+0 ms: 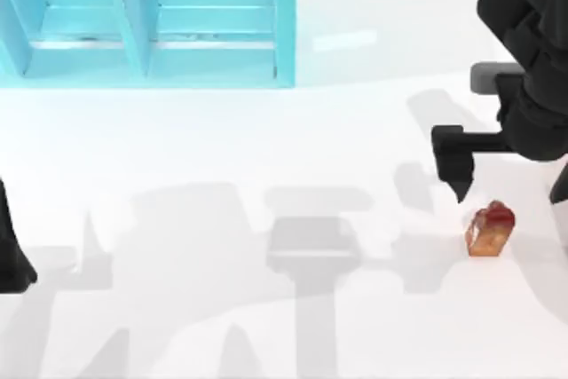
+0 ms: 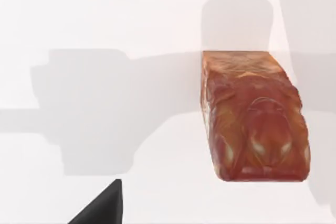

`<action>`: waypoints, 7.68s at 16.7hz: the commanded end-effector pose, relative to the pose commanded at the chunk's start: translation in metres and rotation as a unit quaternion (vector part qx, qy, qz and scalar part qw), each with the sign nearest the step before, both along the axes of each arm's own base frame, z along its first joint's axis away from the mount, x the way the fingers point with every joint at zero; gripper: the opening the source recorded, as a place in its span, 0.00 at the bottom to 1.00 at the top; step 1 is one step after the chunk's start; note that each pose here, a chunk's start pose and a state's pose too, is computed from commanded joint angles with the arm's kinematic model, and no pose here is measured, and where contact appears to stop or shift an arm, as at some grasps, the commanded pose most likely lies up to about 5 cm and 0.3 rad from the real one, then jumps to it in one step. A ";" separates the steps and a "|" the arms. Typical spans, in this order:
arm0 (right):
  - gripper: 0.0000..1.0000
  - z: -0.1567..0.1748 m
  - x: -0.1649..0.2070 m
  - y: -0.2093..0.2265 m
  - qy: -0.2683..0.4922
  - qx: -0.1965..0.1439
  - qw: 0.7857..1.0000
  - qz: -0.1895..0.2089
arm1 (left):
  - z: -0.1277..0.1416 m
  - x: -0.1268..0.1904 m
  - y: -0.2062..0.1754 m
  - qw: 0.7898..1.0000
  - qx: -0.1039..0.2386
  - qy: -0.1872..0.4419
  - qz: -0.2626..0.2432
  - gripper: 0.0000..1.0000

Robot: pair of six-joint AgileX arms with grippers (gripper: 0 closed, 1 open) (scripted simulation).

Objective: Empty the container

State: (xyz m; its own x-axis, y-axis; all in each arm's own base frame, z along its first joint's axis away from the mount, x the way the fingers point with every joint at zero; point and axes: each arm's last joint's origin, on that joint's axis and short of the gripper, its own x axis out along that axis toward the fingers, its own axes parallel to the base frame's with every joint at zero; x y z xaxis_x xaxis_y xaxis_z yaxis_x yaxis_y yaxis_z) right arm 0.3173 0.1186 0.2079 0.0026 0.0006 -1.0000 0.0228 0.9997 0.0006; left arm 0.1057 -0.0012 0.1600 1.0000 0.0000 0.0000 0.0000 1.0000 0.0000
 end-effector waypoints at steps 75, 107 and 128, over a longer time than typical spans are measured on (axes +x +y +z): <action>0.00 0.060 0.058 -0.279 0.004 0.002 1.000 0.016 | 0.000 0.000 0.000 1.000 0.000 0.000 0.000 1.00; 0.00 -0.006 -0.006 0.080 0.000 0.002 1.000 0.006 | 0.000 0.000 0.000 1.000 0.000 0.000 0.000 1.00; 0.53 -0.051 -0.006 0.081 0.000 0.002 1.000 0.006 | 0.000 0.000 0.000 1.000 0.000 0.000 0.000 1.00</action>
